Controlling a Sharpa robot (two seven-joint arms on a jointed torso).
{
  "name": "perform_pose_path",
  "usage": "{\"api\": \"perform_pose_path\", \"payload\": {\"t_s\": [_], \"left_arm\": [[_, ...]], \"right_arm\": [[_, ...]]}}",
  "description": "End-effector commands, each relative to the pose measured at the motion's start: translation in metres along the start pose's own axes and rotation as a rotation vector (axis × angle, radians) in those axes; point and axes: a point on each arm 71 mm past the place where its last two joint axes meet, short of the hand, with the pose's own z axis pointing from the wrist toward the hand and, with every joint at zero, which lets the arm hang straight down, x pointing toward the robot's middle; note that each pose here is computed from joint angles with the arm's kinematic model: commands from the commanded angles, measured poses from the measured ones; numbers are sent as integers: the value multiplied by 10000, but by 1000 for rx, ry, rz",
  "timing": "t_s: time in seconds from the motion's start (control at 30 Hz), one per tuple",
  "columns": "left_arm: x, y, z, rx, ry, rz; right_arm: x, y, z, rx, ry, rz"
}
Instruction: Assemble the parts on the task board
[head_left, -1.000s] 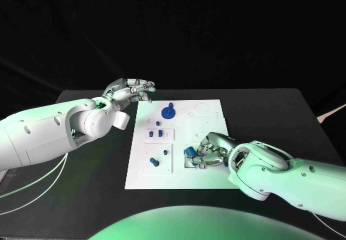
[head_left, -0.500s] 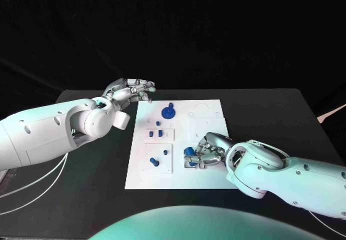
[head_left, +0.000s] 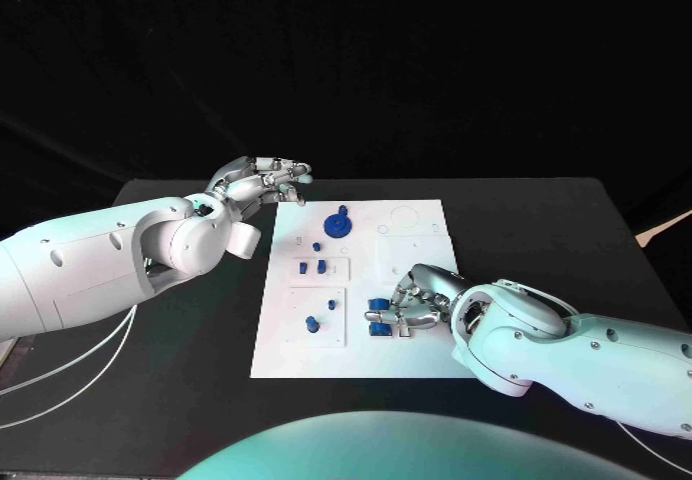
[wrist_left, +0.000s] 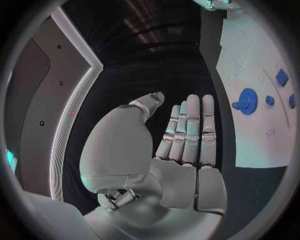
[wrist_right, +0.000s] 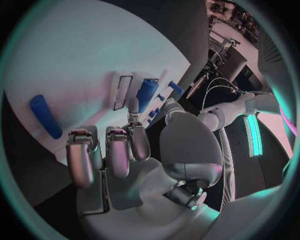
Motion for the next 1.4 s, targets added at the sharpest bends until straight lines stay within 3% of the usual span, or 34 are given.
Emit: {"api": "perform_pose_path", "payload": {"t_s": [0.03, 0.27, 0.43, 0.83, 1.13, 1.4], "left_arm": [[21, -6, 0, 5, 17, -4], [14, -7, -4, 5, 15, -3], [10, -8, -6, 6, 14, -3], [19, -11, -15, 7, 20, -5], [22, -14, -22, 9, 22, -6], [21, -15, -26, 10, 23, -5]], "right_arm": [[-14, 19, -30, -20, -27, -10], [-53, 8, -135, -53, -52, -7], [-169, -94, -238, -58, -105, 12], [-506, -590, -479, 23, -220, -20], [-447, -824, -586, 84, -227, -75], [-317, -876, -558, 111, -196, -104]]}}
